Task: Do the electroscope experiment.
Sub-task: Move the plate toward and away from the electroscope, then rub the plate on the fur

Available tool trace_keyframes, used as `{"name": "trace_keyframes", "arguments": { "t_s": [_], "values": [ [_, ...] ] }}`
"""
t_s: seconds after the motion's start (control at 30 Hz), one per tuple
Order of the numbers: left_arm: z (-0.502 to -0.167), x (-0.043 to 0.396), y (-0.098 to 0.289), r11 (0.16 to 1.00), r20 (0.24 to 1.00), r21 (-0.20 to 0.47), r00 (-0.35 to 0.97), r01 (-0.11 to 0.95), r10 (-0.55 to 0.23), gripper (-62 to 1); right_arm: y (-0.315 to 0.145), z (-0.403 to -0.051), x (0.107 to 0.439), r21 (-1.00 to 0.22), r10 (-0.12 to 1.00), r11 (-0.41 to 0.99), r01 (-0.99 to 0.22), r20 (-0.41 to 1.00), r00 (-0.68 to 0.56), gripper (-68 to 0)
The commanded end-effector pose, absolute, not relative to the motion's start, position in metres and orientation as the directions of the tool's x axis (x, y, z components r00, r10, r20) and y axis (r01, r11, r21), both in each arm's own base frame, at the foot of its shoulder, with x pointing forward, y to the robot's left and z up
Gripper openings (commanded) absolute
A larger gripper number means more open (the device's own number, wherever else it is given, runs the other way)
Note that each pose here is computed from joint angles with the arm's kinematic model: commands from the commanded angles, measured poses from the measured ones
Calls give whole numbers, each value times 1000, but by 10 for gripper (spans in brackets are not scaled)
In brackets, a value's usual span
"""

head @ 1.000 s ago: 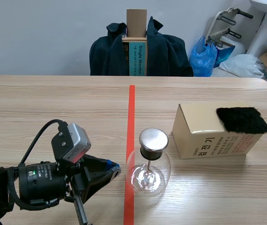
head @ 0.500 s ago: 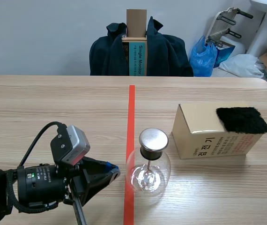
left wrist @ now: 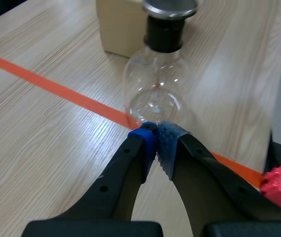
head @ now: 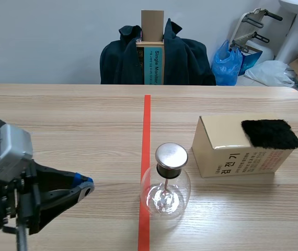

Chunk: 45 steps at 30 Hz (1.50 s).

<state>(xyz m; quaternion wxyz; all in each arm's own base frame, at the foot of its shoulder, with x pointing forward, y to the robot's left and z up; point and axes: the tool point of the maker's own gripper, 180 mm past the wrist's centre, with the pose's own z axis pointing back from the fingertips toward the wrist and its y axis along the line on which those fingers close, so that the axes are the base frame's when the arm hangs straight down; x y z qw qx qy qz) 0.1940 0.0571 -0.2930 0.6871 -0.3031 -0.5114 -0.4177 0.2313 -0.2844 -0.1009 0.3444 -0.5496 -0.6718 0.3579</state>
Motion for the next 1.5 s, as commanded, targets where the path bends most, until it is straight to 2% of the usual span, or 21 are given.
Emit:
{"name": "trace_keyframes", "arguments": {
  "t_s": [0.0,0.23,0.3,0.37,0.5,1.0,1.27,1.47],
  "values": [
    [-278,189,56,465,968,11,107,885,-226,-588,-293,-92,228,-848,990,114,518,51,-135,-666],
    [-252,179,69,491,971,48,75,870,-228,-584,-304,-108,225,-860,993,95,501,50,-104,-666],
    [-249,180,73,500,970,59,70,864,-234,-530,-305,-117,225,-873,993,91,478,44,-109,-666],
    [-249,181,77,507,967,68,69,859,-247,-394,-304,-129,225,-891,992,83,447,32,-121,-666],
    [-249,183,79,511,965,77,65,856,-255,9,-301,-156,226,-917,990,72,392,18,-139,-666],
    [-249,183,79,516,965,74,68,853,-252,14,-219,-271,253,-990,943,100,100,63,-328,-667],
    [-249,183,79,517,965,75,69,853,-253,14,-198,-309,251,-999,921,33,-32,43,-388,-667],
    [-249,183,79,517,965,75,69,853,-253,14,-208,-319,246,-997,943,36,-69,57,-327,-667]
  ]
}}
